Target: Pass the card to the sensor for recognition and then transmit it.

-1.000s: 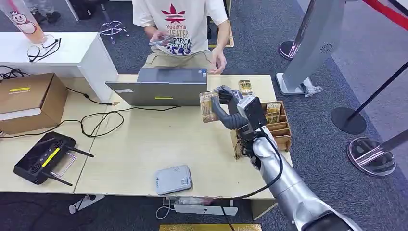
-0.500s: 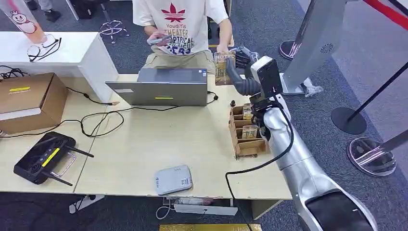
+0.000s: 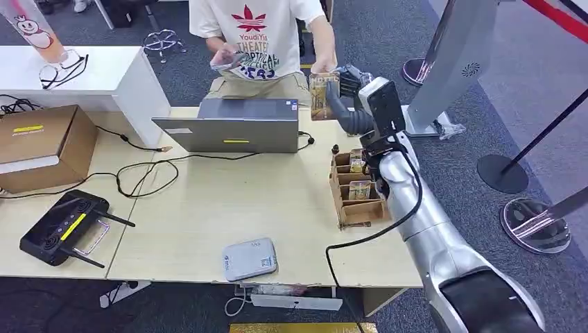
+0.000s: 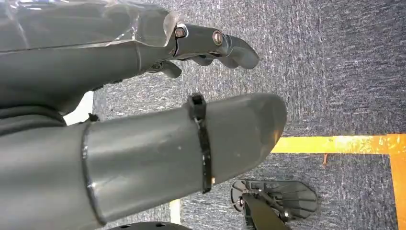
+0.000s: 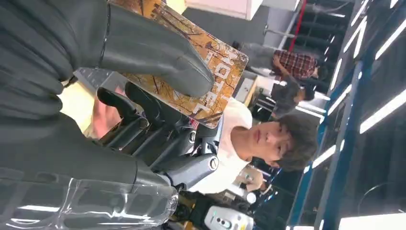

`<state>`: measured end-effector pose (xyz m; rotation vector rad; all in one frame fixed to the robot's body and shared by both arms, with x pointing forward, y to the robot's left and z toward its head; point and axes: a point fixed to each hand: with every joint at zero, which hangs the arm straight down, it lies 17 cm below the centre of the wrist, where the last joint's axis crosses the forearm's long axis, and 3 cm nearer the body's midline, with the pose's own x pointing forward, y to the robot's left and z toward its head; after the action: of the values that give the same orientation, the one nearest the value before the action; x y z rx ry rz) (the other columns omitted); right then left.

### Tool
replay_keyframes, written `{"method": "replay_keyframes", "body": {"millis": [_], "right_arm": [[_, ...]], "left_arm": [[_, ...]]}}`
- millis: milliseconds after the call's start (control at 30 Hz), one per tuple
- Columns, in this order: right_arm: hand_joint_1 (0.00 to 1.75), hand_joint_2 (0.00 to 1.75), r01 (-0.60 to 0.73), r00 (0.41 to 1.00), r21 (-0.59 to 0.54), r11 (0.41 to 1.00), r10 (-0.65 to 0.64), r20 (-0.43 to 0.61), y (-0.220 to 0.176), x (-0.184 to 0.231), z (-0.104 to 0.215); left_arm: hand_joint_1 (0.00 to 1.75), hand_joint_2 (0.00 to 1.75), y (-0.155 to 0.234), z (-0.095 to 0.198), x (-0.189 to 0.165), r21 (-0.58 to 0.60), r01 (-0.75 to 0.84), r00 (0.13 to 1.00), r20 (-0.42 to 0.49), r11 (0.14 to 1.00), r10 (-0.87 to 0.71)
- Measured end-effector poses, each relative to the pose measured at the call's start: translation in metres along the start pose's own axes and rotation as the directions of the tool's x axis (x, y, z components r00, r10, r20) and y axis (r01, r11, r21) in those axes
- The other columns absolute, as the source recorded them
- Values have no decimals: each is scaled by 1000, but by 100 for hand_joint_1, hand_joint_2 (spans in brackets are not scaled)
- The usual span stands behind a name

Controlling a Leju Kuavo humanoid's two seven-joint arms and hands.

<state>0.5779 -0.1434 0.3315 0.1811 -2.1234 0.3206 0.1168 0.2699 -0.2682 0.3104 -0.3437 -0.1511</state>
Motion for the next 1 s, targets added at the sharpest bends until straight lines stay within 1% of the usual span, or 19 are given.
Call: {"method": "replay_keyframes", "body": {"millis": [233,433,600,800,900,1000], "right_arm": [[175,175,-163,986,-63,985,160,-49,-26,-1,-32],[175,175,-314,946,-91,945,303,-115,-42,-14,-42],[175,175,-440,894,-87,894,426,-139,-41,-24,-42],[175,175,-534,842,-75,842,522,-140,-34,-32,-37],[175,175,-563,823,-79,823,550,-141,-35,-35,-34],[175,175,-572,816,-76,817,558,-148,-37,-39,-32]], "left_arm": [[0,0,-1,-1,7,4,10,1000,-7,1000,-10],[0,0,-3,0,14,13,13,1000,3,1000,-13],[0,0,-4,0,18,15,16,1000,10,1000,-16],[0,0,-7,1,21,12,14,1000,20,1000,-14],[0,0,-7,1,22,12,14,1000,23,1000,-14],[0,0,-7,1,22,11,14,1000,24,1000,-14]]}}
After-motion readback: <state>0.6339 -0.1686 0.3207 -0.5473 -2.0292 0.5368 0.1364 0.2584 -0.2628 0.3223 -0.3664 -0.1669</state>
